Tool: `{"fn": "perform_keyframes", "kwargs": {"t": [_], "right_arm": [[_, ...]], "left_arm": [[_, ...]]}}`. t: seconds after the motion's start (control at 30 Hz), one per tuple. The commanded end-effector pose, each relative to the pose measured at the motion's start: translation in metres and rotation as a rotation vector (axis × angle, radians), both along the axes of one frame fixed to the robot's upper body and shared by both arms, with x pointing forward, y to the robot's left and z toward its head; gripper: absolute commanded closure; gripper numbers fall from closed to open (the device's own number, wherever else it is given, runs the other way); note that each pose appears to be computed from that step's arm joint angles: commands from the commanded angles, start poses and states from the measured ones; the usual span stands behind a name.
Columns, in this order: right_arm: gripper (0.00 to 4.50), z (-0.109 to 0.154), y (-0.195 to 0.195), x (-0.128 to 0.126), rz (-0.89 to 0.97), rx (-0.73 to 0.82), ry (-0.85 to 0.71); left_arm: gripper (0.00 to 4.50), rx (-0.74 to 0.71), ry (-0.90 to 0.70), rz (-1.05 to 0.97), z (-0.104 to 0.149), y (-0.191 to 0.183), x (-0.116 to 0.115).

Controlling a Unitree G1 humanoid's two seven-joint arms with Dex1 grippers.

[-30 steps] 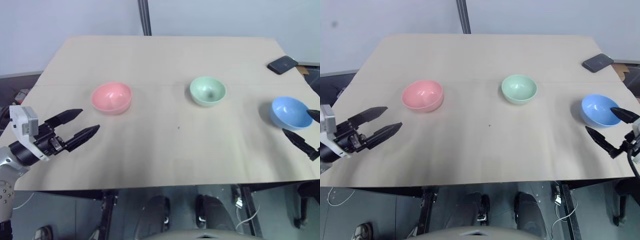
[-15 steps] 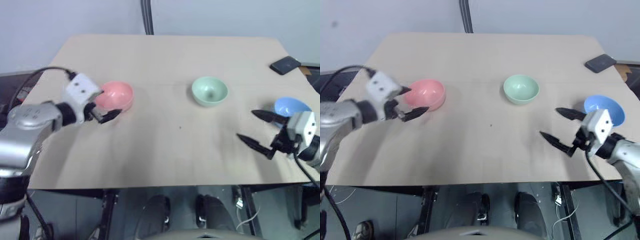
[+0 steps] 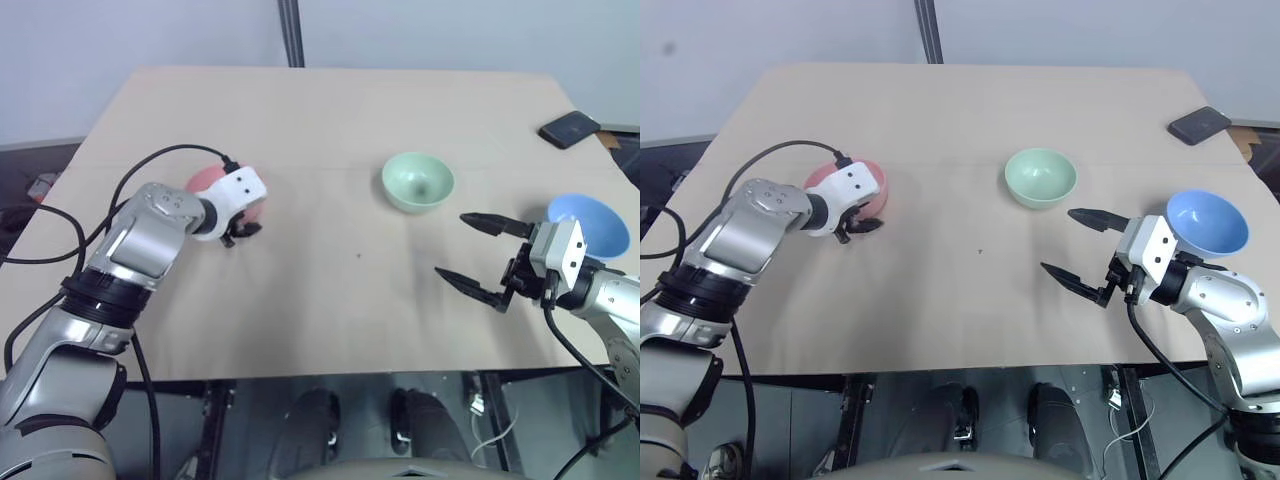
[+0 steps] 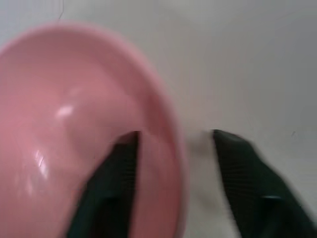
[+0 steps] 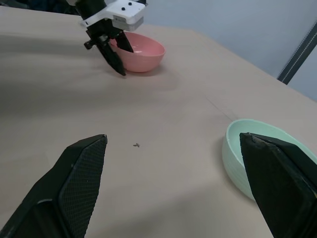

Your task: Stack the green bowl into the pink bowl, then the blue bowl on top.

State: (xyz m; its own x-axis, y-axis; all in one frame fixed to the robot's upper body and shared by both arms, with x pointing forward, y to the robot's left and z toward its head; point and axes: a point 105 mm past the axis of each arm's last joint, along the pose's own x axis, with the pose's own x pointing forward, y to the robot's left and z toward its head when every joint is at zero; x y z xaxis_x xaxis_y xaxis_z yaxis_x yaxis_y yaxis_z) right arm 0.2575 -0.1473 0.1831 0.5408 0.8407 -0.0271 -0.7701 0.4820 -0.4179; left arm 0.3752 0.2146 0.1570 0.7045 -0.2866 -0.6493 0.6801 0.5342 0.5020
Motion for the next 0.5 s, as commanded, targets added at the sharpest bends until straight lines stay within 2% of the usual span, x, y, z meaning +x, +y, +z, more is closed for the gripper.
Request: {"fn": "perform_keyframes", "kwargs": {"t": [0.03, 0.07, 0.3, 0.5], "right_arm": [[0.00, 0.013, -0.003, -0.004, -0.028, -0.011, -0.074], [0.00, 0.013, -0.005, -0.004, -0.036, -0.012, -0.076], [0.00, 0.014, -0.010, -0.003, -0.098, -0.008, -0.083], [0.00, 0.009, -0.012, 0.001, -0.143, -0.031, -0.065]], "left_arm": [[4.15, -0.057, -0.066, -0.142, 0.028, -0.026, -0.003], [4.44, -0.080, -0.065, -0.190, 0.031, -0.035, -0.007], [4.44, -0.135, -0.003, -0.648, 0.027, -0.093, -0.061], [4.44, -0.096, 0.064, -0.862, 0.002, -0.113, -0.082]]}}
